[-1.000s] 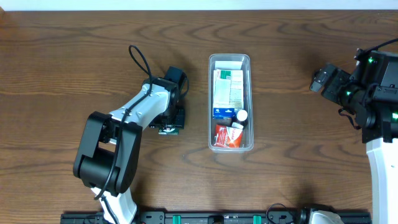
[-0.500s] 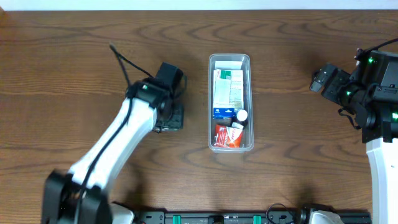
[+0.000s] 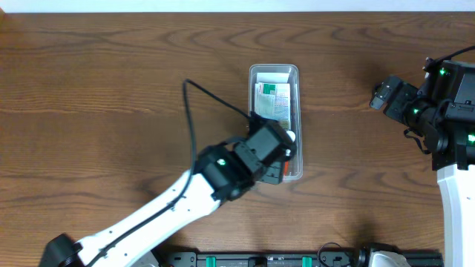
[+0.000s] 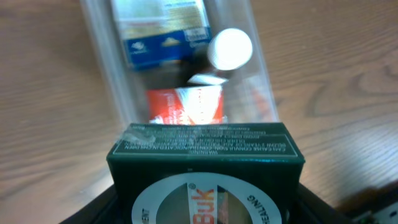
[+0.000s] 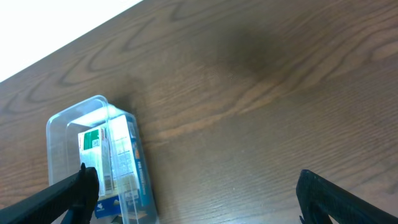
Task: Pack container
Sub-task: 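Carry the green box right and lower it into the container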
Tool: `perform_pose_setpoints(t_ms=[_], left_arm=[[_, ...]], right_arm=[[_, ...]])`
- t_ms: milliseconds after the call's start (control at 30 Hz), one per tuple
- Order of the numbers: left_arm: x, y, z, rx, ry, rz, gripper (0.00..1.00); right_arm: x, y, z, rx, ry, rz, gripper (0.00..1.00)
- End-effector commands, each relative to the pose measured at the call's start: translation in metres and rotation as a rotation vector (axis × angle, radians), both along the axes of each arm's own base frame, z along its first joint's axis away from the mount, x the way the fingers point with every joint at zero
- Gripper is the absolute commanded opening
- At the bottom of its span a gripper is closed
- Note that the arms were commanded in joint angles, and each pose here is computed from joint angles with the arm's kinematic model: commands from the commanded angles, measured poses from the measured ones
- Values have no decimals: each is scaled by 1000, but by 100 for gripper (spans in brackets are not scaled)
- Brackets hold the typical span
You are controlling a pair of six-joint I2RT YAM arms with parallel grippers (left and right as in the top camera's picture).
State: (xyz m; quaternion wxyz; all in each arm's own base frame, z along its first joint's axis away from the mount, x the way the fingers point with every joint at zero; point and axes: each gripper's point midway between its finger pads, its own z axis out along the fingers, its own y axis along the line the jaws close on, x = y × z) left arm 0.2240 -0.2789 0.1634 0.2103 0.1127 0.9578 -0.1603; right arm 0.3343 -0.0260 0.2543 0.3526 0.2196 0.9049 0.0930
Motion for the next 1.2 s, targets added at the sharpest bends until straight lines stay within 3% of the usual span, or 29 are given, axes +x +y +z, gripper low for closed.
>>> perform_pose_setpoints(t_ms=[0, 233, 367, 467, 533, 700, 800, 967, 1167], left_arm=[[12, -8, -18, 28, 5, 82, 54], [21, -19, -70, 111, 63, 95, 55], [21, -20, -74, 119, 68, 94, 64], [21, -20, -64, 114, 66, 94, 72], [21, -20, -50, 108, 65, 94, 86], [30, -17, 7, 63, 10, 76, 97], [38, -8, 39, 30, -34, 79, 98], [63, 43, 80, 29, -147, 166, 99], [94, 171, 118, 185, -288, 434, 98]], right_arm=[[0, -1, 1, 7, -4, -11, 99], [0, -1, 1, 7, -4, -11, 99], [0, -1, 1, 7, -4, -11, 99], [0, -1, 1, 7, -4, -11, 99], [0, -1, 1, 7, -4, -11, 99], [0, -1, 1, 7, -4, -11, 99], [0, -1, 1, 7, -4, -11, 99], [0, -1, 1, 7, -4, -11, 99], [0, -1, 1, 7, -3, -11, 99]])
